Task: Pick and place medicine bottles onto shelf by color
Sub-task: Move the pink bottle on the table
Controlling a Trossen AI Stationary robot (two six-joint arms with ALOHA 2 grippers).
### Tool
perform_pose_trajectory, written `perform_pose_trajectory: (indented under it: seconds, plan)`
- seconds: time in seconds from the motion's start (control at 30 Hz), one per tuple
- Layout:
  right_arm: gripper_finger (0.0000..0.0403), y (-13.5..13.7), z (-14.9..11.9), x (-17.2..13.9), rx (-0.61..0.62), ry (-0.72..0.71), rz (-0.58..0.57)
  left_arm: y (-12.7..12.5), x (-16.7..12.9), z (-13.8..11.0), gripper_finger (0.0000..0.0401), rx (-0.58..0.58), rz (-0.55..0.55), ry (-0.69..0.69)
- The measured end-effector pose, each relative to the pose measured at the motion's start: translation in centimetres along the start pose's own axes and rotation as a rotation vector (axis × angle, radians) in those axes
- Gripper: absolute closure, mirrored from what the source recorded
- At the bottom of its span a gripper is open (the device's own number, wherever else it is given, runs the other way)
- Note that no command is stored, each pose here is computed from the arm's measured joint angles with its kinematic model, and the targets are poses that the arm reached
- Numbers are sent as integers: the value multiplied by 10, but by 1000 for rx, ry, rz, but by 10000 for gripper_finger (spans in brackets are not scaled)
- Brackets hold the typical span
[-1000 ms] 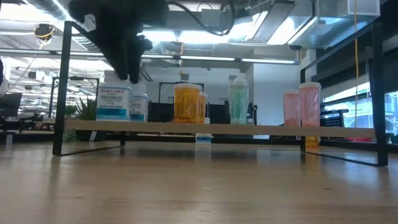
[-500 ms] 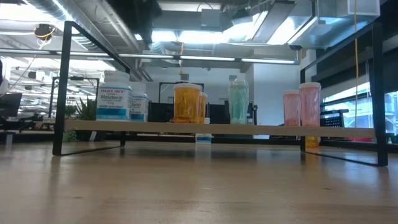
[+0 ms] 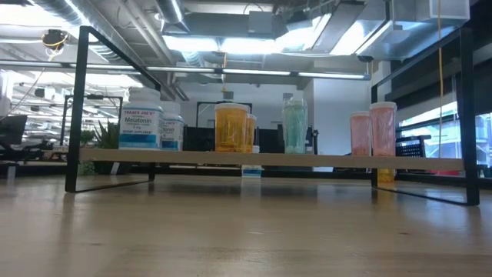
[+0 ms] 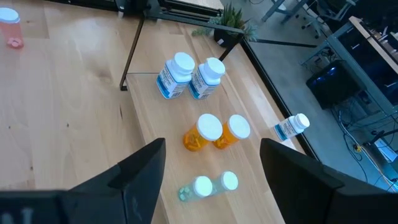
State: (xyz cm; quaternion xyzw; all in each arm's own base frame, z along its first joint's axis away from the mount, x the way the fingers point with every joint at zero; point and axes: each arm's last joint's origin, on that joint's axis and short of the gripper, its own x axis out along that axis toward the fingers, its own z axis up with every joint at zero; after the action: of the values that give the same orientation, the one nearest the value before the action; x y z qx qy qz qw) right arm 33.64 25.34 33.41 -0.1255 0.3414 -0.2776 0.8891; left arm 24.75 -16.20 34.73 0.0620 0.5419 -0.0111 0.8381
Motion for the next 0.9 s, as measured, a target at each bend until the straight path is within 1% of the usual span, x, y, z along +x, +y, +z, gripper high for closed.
perform_pose_trajectory:
  seconds: [0.17,0.33,0.43,0.73,0.9]
  plan:
    - [139,0,0,0,0,0,0,-34,-12,-21,196,-53,-49,7]
    - [139,0,0,0,2,0,1,-60,-23,-39,196,-147,-90,6]
    - [139,0,0,0,4,0,2,-74,-28,-51,196,-182,-95,-8]
    - [139,2,0,0,17,14,24,-110,-23,-74,196,-217,-86,18]
    - [139,3,0,0,23,31,47,-118,-15,-82,196,-228,-65,35]
